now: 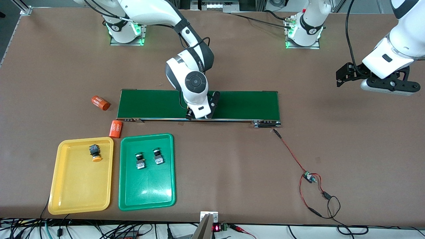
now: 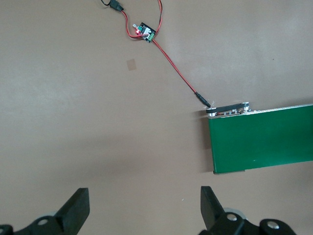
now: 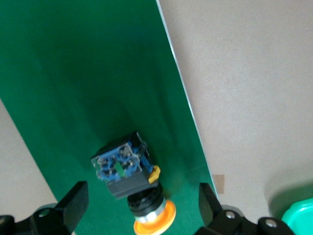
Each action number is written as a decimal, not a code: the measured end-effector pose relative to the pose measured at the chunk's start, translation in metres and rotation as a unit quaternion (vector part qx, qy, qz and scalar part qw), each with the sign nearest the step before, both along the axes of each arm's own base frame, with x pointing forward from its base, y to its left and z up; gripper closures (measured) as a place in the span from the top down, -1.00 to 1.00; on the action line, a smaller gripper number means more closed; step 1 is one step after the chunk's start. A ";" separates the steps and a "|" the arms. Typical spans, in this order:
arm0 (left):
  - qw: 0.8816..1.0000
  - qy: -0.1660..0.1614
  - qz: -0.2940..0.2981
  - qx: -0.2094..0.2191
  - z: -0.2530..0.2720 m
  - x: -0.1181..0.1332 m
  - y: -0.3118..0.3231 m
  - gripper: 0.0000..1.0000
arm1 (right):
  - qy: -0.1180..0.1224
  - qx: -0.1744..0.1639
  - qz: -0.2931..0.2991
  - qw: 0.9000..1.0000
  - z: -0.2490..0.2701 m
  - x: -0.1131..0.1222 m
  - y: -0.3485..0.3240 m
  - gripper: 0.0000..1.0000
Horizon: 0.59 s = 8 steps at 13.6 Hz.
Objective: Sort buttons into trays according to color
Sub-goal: 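Carry the yellow switch over the yellow tray with the right gripper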
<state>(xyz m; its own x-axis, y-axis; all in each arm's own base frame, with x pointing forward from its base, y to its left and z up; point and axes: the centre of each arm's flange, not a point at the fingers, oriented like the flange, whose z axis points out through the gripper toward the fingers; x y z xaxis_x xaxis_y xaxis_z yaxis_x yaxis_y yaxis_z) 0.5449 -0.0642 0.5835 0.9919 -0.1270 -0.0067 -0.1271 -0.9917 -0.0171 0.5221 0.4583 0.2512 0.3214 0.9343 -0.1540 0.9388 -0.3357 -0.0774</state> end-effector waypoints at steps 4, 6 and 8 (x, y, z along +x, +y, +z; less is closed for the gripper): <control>1.000 0.000 0.000 0.000 0.000 0.000 0.000 1.00 | -0.001 -0.002 -0.003 1.000 -0.007 0.001 -0.005 0.42; 1.000 0.000 0.000 0.000 0.000 0.000 0.000 1.00 | -0.002 -0.002 -0.006 1.000 -0.004 0.004 -0.008 -0.01; 1.000 0.000 0.000 0.000 0.000 0.000 0.000 1.00 | -0.001 -0.003 -0.006 1.000 -0.005 0.003 -0.009 -0.03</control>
